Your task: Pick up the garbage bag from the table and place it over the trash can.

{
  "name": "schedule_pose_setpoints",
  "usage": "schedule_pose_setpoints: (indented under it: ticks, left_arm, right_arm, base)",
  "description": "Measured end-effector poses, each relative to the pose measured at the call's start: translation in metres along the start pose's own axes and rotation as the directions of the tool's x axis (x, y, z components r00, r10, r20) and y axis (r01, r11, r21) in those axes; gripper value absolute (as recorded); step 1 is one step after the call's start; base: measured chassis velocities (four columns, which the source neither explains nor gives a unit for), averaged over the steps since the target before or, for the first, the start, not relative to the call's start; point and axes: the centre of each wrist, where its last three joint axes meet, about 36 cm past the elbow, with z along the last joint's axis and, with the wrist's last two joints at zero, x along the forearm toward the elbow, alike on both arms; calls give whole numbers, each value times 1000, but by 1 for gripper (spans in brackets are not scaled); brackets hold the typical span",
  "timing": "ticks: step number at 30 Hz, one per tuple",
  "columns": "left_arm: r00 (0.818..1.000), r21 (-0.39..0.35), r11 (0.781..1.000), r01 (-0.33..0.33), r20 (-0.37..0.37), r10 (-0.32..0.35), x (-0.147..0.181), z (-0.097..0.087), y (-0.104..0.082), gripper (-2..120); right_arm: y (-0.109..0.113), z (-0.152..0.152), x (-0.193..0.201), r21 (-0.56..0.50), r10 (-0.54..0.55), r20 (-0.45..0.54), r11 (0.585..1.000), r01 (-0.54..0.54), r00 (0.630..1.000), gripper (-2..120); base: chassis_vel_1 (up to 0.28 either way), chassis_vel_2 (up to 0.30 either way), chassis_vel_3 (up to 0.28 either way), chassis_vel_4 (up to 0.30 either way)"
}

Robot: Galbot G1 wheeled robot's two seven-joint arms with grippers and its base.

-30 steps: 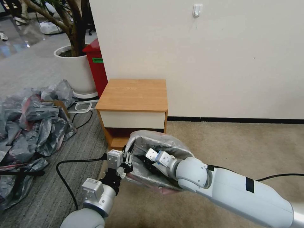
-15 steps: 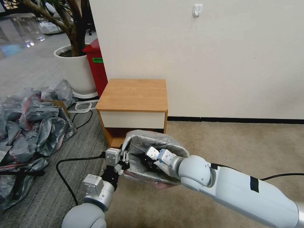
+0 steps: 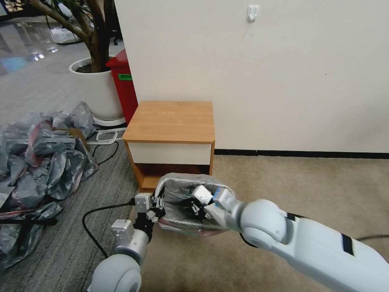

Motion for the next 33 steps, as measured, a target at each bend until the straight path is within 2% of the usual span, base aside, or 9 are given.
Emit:
schedule_pose_setpoints:
  ticks: [4,7,11,13,15,16,20,29,33]
  left_arm:
    - [999,58,998,22,-34,-20,2,5,3,7]
    - [997,99,994,43,-74,-36,5,7,4,7]
    - [992,129,989,67,-115,-53,16,7,3,7]
    - [991,133,989,70,-125,-54,18,6,2,7]
    - [986,132,988,75,-159,-54,25,5,2,7]
    - [986,132,988,75,-159,-54,25,5,2,7]
    - [980,117,990,77,-193,-53,31,8,4,7]
    - [961,119,992,45,-276,-10,38,29,-10,7]
    - [959,106,993,46,-283,-14,36,41,-15,7]
  right_arm:
    - [10,8,20,-85,115,97,991,-107,989,0]
    - [16,13,28,-124,224,158,971,-206,962,10]
    - [26,31,41,-205,416,253,905,-372,873,27]
    - [29,38,44,-220,450,261,889,-401,854,30]
    - [37,55,52,-260,551,280,832,-491,786,40]
    - [37,55,52,-260,551,280,832,-491,786,40]
    - [49,72,57,-308,641,281,765,-565,714,57]
    - [61,90,61,-330,695,273,717,-614,665,92]
    - [60,91,62,-331,701,272,712,-619,660,99]
  base:
    - [0,0,0,0]
    - [0,0,0,0]
    - [0,0,0,0]
    - [0,0,0,0]
    - [0,0,0,0]
    - [0,0,0,0]
    - [0,0,0,0]
    - [0,0,0,0]
    - [0,0,0,0]
